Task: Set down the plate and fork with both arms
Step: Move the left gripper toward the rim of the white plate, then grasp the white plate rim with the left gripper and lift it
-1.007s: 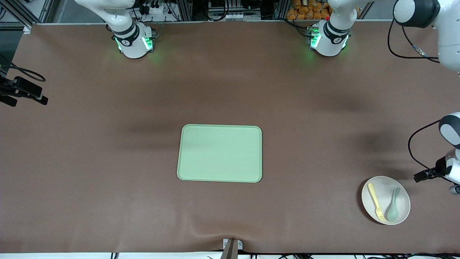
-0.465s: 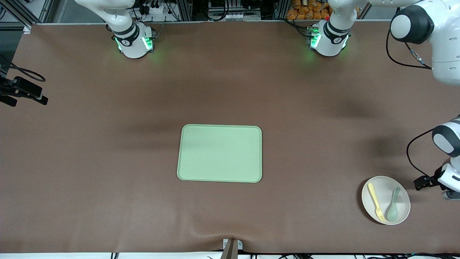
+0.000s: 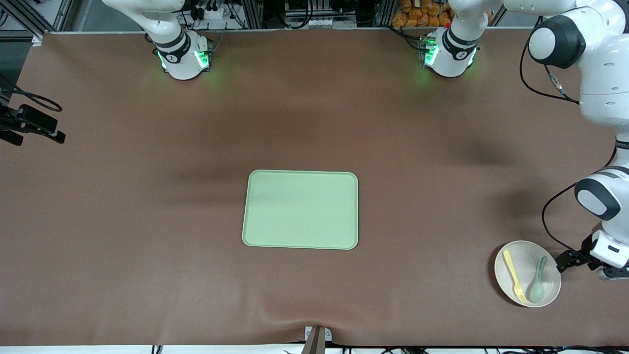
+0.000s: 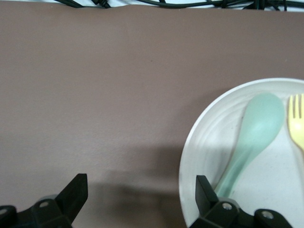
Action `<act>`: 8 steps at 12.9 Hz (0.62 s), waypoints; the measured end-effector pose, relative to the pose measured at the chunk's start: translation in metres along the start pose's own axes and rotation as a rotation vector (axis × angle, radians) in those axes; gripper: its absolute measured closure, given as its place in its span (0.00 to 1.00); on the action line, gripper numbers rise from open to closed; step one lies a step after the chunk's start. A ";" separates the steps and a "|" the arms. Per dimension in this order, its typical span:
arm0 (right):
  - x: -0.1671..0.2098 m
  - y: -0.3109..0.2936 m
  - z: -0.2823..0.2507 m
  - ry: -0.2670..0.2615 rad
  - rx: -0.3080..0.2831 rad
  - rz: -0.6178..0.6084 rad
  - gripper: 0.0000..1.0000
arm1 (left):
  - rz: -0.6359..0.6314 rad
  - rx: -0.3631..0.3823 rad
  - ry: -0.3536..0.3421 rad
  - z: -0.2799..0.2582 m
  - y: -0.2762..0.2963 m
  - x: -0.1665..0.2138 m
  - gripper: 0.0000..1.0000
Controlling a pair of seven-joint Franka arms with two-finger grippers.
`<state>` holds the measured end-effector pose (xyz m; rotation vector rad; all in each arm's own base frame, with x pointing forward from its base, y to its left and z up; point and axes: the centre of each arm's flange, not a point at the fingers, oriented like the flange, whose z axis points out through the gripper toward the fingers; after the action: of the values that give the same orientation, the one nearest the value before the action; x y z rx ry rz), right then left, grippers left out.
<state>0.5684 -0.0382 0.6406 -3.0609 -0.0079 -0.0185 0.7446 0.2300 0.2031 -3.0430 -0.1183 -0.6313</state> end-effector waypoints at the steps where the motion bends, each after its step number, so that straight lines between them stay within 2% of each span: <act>1: 0.000 0.000 0.000 0.000 0.000 0.000 0.00 | -0.008 -0.005 0.007 0.004 0.003 -0.001 0.00; 7: 0.000 0.000 0.000 0.000 0.000 0.000 0.00 | -0.039 -0.016 0.032 0.022 0.014 -0.008 0.00; 8: 0.000 0.000 0.000 0.000 0.000 0.000 0.00 | -0.056 -0.016 0.032 0.022 0.014 -0.008 0.09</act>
<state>0.5684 -0.0382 0.6406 -3.0605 -0.0083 -0.0186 0.7472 0.2165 0.1795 -3.0532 -0.1987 -0.6877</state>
